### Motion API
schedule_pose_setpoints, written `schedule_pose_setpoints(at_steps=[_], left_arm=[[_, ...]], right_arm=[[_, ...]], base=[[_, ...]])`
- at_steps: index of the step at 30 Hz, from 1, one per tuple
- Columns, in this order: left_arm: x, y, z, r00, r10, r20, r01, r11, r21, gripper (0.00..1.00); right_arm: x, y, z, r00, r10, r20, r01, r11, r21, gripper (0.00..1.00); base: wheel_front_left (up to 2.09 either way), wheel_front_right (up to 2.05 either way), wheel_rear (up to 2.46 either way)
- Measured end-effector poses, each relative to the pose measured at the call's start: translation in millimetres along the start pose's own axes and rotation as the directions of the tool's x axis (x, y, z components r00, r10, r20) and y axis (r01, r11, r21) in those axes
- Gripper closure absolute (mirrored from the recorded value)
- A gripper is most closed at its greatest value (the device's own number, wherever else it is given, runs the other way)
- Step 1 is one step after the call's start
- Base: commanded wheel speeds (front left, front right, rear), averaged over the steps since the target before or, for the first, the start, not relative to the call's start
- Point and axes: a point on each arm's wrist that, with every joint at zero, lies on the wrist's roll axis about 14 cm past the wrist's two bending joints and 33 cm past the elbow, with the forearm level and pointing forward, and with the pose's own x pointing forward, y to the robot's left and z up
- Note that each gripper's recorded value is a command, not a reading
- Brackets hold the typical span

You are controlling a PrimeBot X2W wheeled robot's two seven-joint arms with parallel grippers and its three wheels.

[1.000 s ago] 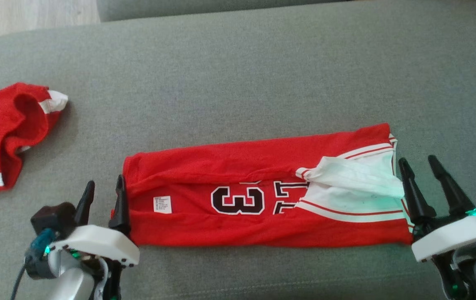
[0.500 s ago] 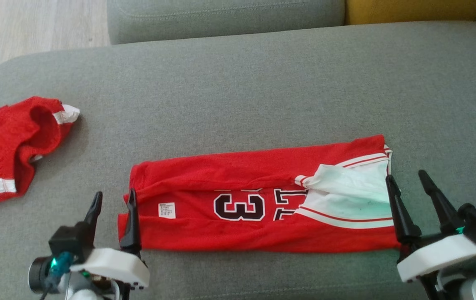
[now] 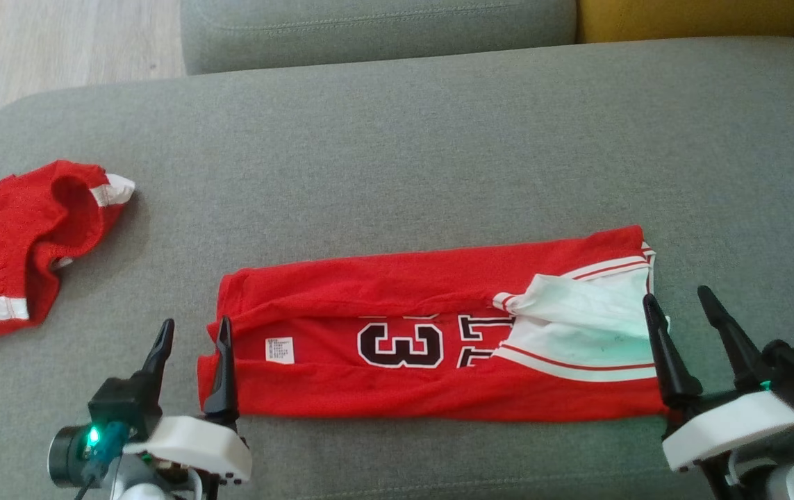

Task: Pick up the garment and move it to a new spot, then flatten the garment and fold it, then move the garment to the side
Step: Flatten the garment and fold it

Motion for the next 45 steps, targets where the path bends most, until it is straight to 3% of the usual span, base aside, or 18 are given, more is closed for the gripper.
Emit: schedule_pose_setpoints(at_steps=[13,16,21,26,27,28,29,38,45], left_arm=[[23,-7,8,0.999,-0.020,0.031,0.020,1.000,-0.008,0.00],[27,-7,7,0.999,-0.022,0.028,0.022,1.000,-0.014,0.00],[27,-8,-1,1.000,-0.016,0.006,0.016,1.000,-0.024,0.00],[28,-7,-4,1.000,-0.015,0.000,0.015,1.000,-0.022,0.00],[29,-7,-4,1.000,-0.014,0.001,0.014,1.000,-0.021,0.00],[30,-7,-4,1.000,-0.015,0.001,0.015,1.000,-0.018,0.00],[30,-8,-4,1.000,-0.018,0.002,0.018,1.000,-0.019,0.00],[34,-11,-3,0.999,-0.031,0.008,0.031,0.999,-0.014,0.00],[37,-12,-1,0.999,-0.029,0.016,0.029,0.999,-0.017,0.00]], right_arm=[[40,-40,-49,0.980,-0.068,-0.185,0.063,0.998,-0.030,0.00],[49,-35,-71,0.960,-0.052,-0.274,0.050,0.999,-0.016,0.00],[39,-40,-116,0.889,-0.067,-0.454,0.081,0.997,0.012,0.00],[39,-34,-122,0.869,-0.053,-0.493,0.097,0.993,0.065,0.00],[39,-32,-122,0.865,-0.047,-0.499,0.099,0.992,0.079,0.06],[39,-31,-121,0.867,-0.040,-0.497,0.098,0.991,0.091,0.78],[39,-30,-120,0.867,-0.037,-0.497,0.099,0.990,0.101,1.00],[34,-31,-115,0.873,-0.035,-0.486,0.112,0.985,0.130,1.00],[29,-81,-87,0.895,-0.151,-0.419,0.208,0.974,0.094,1.00]], base=[[0.00,0.00,0.00],[0.00,0.00,0.00],[0.00,0.00,0.00],[0.00,0.00,0.00],[0.00,0.00,0.00],[0.00,0.00,0.00],[0.00,0.00,0.00],[0.00,0.00,0.00],[0.00,0.00,0.00]])
